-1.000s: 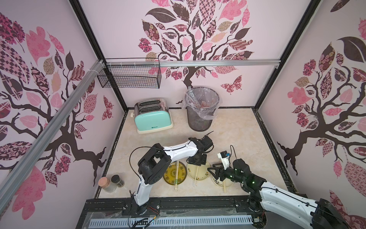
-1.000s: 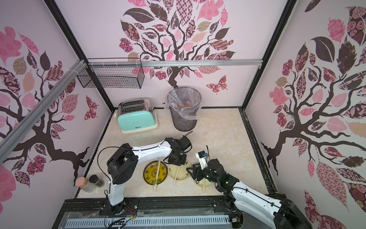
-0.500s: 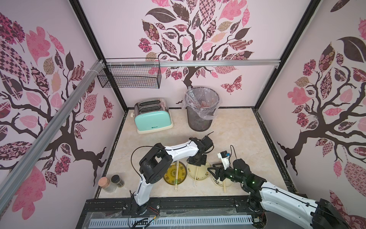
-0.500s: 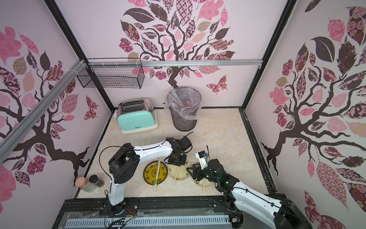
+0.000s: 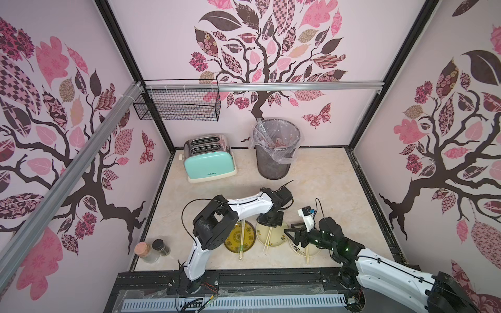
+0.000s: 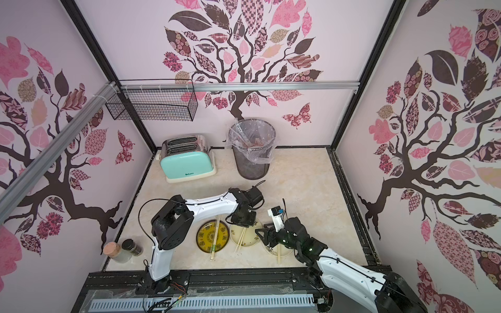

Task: Remove the packaging of disposable chopsticks
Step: Place the disposable chopsticks on the plate.

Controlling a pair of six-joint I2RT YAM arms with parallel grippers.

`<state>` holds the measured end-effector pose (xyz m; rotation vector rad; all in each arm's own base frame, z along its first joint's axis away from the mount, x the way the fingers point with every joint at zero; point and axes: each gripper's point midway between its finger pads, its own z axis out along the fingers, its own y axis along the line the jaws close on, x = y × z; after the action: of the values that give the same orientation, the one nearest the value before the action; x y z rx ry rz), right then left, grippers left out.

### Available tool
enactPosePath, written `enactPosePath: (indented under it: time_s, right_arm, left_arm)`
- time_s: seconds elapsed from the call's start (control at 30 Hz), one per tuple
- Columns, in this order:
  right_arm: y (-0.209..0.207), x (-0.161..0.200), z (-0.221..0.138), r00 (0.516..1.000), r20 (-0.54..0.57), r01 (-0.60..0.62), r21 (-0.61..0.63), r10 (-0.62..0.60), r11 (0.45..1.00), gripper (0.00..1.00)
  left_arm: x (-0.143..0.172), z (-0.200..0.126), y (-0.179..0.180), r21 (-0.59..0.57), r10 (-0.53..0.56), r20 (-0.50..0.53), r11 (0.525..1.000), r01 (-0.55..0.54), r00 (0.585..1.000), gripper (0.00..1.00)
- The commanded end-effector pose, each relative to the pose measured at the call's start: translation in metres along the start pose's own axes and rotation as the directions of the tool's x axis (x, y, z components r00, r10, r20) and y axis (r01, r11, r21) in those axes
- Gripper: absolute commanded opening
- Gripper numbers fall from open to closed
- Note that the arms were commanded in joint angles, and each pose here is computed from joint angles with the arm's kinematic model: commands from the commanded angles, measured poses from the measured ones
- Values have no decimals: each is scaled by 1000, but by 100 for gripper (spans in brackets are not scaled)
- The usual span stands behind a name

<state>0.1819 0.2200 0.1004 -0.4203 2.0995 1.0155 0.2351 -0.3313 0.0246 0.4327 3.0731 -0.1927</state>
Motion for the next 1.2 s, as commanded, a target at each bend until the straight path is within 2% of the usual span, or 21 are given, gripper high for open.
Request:
enactPosePath:
  time_s: [0.0,0.63,1.07,1.17]
  right_arm:
    - [-2,4,-1,1000,-8,2,9,-2,1000,63]
    - [-3,5,0,1000,-13,0,11,1,1000,63]
    - [-3,5,0,1000,-13,-1,10,1,1000,63]
    - [-3,5,0,1000,-14,-1,12,1,1000,63]
  left_arm:
    - [-3,-1,-2,-6,16,7,1000,-16,1000,16]
    - [-4,-13,-5,10,21,26,1000,-22,999,28]
    - [8,-23,0,18,0,26,1000,-1,1000,27]
    - [11,-19,2,12,-2,15,1000,1,1000,29]
